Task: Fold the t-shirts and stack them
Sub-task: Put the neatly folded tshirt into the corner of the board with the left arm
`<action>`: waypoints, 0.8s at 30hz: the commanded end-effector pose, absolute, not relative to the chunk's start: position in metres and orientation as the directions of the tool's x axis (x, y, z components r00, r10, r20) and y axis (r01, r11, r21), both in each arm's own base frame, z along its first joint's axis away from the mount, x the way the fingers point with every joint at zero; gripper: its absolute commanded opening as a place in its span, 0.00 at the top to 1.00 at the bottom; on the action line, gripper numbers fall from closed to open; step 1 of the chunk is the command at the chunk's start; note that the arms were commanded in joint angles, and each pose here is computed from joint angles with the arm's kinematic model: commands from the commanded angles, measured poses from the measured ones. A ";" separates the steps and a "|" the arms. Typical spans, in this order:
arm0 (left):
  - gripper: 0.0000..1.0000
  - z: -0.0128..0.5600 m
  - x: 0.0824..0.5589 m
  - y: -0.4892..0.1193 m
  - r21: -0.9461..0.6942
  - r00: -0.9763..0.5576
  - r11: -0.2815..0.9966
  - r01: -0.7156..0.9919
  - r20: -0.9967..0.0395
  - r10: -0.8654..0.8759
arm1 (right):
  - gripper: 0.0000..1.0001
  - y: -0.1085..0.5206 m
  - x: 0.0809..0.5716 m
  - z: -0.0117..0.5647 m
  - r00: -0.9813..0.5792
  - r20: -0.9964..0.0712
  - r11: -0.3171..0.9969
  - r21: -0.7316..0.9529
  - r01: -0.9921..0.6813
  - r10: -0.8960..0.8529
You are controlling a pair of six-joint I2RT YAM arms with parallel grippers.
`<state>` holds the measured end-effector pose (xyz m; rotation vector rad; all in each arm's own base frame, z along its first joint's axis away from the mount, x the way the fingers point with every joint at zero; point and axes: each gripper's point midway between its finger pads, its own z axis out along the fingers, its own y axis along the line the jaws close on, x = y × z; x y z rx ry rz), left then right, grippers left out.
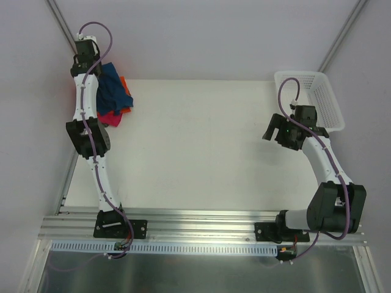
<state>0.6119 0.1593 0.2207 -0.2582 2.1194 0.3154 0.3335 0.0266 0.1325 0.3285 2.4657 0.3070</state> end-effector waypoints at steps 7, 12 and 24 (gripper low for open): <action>1.00 0.247 0.621 0.233 0.239 -0.429 0.848 -0.473 -0.903 0.015 | 0.03 0.025 0.338 0.151 -0.764 -0.596 0.962 0.250 0.113 0.245; 0.65 0.216 0.618 0.243 0.261 -0.478 0.828 -0.497 -0.879 -0.009 | 0.03 0.027 0.339 0.147 -0.776 -0.587 0.965 0.241 0.104 0.231; 0.01 0.255 0.605 0.199 0.300 -0.447 0.748 -0.593 -0.895 0.004 | 0.03 0.034 0.340 0.149 -0.766 -0.593 0.957 0.275 0.098 0.249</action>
